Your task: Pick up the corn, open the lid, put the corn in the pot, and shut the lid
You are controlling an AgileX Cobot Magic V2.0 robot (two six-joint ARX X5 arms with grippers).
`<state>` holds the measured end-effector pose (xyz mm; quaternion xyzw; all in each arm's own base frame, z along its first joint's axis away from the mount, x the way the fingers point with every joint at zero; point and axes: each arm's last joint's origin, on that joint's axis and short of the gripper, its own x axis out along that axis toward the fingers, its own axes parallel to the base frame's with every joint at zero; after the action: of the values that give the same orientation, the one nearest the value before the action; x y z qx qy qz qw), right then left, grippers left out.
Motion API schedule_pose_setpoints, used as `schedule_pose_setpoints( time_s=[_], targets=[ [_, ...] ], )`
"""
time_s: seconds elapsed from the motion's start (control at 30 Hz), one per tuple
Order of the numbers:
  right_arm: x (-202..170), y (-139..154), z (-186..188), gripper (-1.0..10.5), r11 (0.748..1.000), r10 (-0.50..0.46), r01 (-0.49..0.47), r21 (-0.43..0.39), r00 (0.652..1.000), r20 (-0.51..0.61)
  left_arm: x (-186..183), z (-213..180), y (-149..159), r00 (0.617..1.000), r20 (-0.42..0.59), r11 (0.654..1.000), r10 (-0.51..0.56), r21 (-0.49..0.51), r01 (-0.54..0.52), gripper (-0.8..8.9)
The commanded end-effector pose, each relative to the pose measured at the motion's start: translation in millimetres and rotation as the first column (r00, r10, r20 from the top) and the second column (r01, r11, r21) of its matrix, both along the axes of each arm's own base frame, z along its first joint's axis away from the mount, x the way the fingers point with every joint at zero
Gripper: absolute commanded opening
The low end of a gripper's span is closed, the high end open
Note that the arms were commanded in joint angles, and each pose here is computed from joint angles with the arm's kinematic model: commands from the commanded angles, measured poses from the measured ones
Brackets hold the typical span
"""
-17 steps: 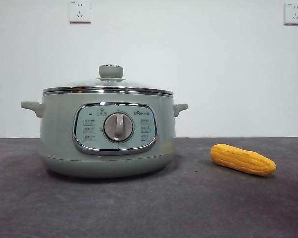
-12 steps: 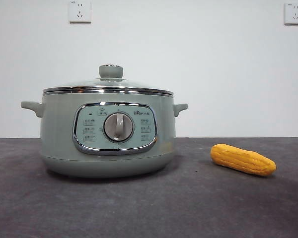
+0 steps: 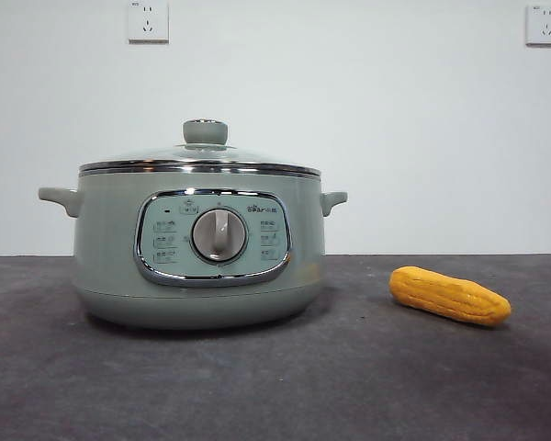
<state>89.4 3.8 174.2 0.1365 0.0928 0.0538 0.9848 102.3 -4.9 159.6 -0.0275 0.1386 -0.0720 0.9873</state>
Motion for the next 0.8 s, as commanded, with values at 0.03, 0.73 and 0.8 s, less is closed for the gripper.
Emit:
schedule_pose_setpoints(
  time_s=[0.03,0.73,0.8],
  targets=[
    [-4.6,0.1,24.2,-0.2,0.999,-0.005,0.003,0.048,0.999,0.043,-1.1,16.3,-4.2,0.997,0.051,0.997,-0.064,-0.036,0.066,-0.04],
    [31.7,7.4,149.9,0.0,0.965,0.261,-0.223,0.138,0.878,-0.403,15.8,117.9,-24.0,0.922,0.030,0.903,-0.387,-0.187,0.386,-0.03],
    [38.0,7.4,151.6,0.0,0.965,0.259,-0.213,0.153,0.862,-0.436,20.6,116.8,-25.6,0.909,-0.004,0.885,-0.418,-0.227,0.406,-0.04]
  ],
)
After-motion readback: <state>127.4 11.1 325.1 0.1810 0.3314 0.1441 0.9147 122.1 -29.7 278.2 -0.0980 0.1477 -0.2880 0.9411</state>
